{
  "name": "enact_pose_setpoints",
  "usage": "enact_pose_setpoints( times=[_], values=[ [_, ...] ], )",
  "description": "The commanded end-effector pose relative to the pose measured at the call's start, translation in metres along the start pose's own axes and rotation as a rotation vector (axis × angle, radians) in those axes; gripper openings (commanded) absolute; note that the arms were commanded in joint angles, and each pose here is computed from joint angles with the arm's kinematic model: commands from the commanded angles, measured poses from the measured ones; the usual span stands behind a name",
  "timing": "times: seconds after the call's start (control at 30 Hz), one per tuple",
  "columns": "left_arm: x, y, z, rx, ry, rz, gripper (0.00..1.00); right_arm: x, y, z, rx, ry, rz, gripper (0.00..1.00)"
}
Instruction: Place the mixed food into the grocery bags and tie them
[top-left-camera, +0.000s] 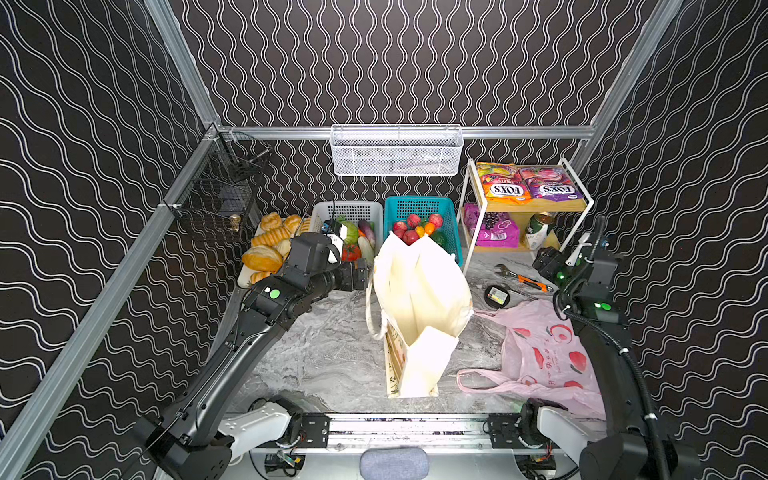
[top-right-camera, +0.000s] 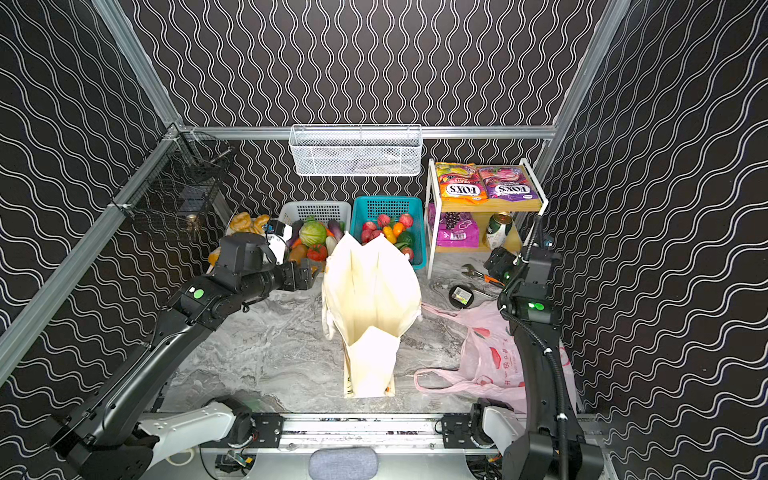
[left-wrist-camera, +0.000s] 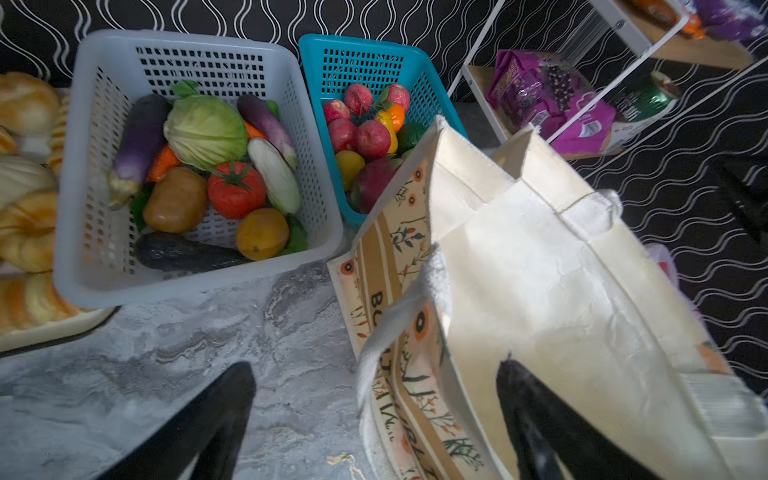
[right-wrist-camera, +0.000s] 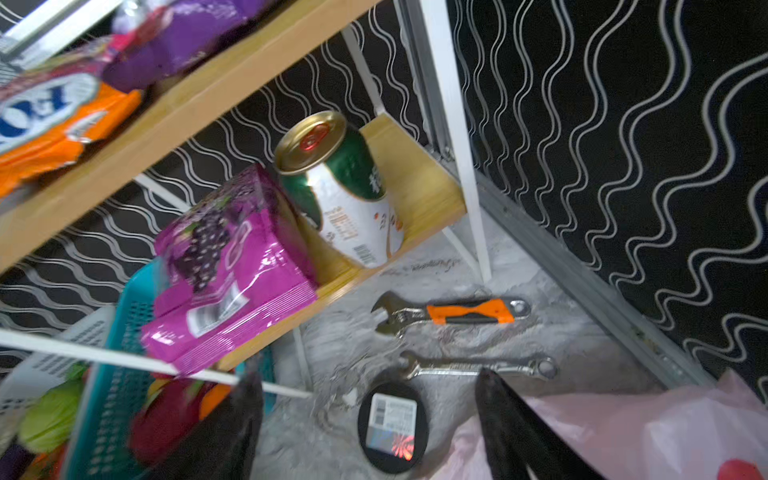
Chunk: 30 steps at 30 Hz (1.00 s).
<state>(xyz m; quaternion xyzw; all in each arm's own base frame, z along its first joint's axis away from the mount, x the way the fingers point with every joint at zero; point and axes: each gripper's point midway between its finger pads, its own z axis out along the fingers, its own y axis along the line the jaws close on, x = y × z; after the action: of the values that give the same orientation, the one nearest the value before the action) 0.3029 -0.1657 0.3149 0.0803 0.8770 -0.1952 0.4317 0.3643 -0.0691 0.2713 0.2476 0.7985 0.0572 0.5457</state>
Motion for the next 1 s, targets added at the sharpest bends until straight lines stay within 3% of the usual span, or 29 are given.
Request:
enact_pose_setpoints(
  times=[0.0, 0.23, 0.4, 0.73, 0.97],
  values=[
    [-0.015, 0.005, -0.004, -0.034, -0.063, 0.106, 0.99, -0.047, 0.016, 0.008, -0.062, -0.233, -0.092, 0.82],
    [-0.018, 0.005, -0.005, -0.019, -0.088, 0.152, 0.99, -0.055, 0.023, 0.026, -0.096, -0.472, -0.399, 0.83],
    [-0.021, 0.003, -0.003, -0.006, -0.100, 0.168, 0.99, -0.050, 0.030, 0.042, -0.133, -0.529, -0.539, 0.83],
    [-0.024, 0.008, -0.001, -0.040, -0.095, 0.202, 0.99, -0.043, 0.008, 0.058, -0.165, -0.669, -0.553, 0.88],
    [-0.020, 0.016, 0.001, -0.081, -0.080, 0.204, 0.99, -0.026, 0.011, 0.077, -0.239, -0.628, -0.597, 0.90]
  ],
)
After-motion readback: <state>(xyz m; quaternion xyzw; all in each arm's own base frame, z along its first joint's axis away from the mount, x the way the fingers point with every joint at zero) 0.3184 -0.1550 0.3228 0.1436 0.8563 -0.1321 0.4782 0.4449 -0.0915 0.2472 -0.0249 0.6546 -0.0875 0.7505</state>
